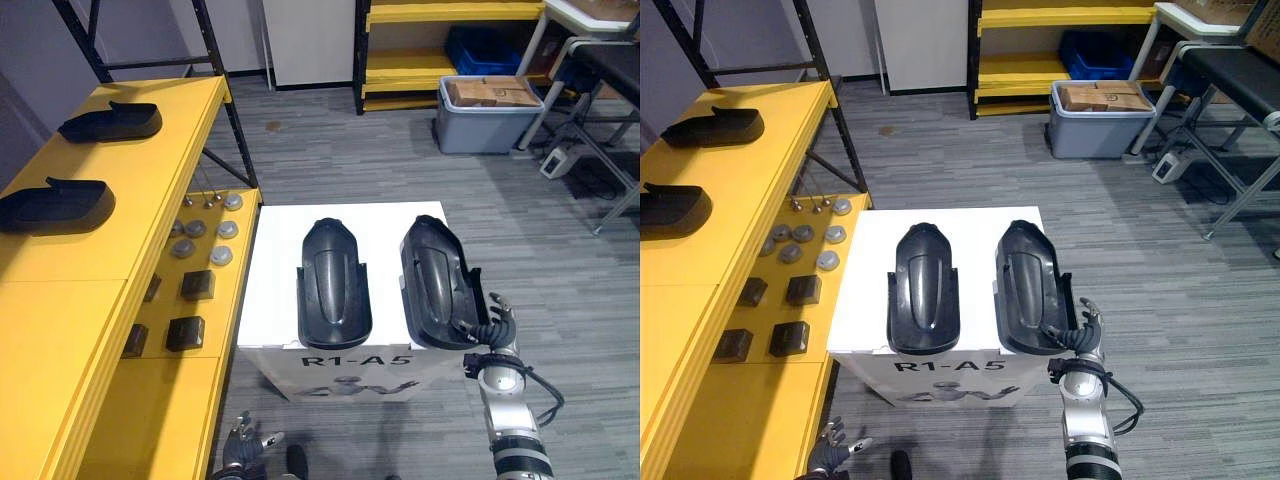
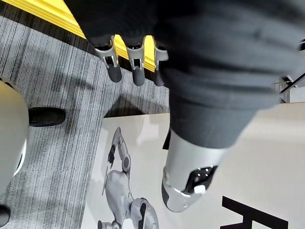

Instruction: Walk over and take plastic housings, then place them on the shelf

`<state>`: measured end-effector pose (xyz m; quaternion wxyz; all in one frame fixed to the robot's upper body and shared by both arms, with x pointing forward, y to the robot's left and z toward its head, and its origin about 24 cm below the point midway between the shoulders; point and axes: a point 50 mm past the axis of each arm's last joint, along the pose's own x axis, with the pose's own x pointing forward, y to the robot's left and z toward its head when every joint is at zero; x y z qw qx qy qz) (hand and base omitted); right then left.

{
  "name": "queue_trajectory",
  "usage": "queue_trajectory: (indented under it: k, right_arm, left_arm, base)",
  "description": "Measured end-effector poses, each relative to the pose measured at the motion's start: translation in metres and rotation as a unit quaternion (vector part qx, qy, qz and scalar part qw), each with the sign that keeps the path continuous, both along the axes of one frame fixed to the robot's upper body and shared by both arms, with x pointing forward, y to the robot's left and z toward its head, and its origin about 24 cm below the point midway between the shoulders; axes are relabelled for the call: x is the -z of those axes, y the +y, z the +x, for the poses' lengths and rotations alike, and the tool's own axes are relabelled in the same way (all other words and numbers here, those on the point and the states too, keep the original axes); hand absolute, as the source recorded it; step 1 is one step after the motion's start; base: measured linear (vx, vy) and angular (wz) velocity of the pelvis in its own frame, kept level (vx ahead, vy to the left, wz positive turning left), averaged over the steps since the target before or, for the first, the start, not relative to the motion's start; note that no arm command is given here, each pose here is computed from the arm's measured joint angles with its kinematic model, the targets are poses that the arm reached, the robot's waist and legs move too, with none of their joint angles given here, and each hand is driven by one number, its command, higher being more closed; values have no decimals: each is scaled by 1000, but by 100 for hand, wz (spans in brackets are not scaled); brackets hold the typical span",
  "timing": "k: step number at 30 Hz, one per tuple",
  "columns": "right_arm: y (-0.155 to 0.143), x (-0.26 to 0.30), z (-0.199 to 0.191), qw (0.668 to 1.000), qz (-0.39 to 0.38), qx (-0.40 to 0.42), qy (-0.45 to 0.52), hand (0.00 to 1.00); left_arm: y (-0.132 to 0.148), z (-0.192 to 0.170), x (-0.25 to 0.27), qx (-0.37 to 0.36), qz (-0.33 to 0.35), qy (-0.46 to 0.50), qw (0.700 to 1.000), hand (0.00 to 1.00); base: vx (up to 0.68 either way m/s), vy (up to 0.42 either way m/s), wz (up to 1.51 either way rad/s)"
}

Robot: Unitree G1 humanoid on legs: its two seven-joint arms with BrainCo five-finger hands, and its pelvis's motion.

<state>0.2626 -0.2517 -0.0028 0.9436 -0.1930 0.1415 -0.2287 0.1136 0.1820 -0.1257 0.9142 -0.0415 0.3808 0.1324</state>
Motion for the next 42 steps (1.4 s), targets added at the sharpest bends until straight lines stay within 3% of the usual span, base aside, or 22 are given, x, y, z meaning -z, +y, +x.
queue_trajectory:
  k: [7, 18, 26, 33, 38, 42]
  right_arm:
    - [-10, 5, -3, 999, 42, 22, -2, 100]
    - [1, -4, -11, 999, 36, 20, -23, 100]
    - [-7, -78, -19, 980, -45, 70, -182, 100]
    - [19, -113, -20, 962, -70, 48, -260, 100]
    - [54, -126, -12, 952, -87, -26, -291, 100]
    - [88, -132, -6, 943, -73, -102, -310, 100]
  left_arm:
    - [0, -3, 2, 1, -2, 8, 1000, 0]
    - [11, 13, -13, -23, 11, -39, 999, 0]
    - [40, 44, -71, -115, 43, -195, 973, 0]
    - [47, 65, -140, -155, 67, -354, 920, 0]
    - [14, 89, -184, -99, 31, -458, 883, 0]
    - [-33, 116, -210, -16, -51, -513, 857, 0]
  base:
    - [5, 3, 3]
    - [23, -3, -1]
    - [-13, 5, 0]
    - [-60, 16, 3]
    - [-21, 10, 1]
    - [0, 0, 0]
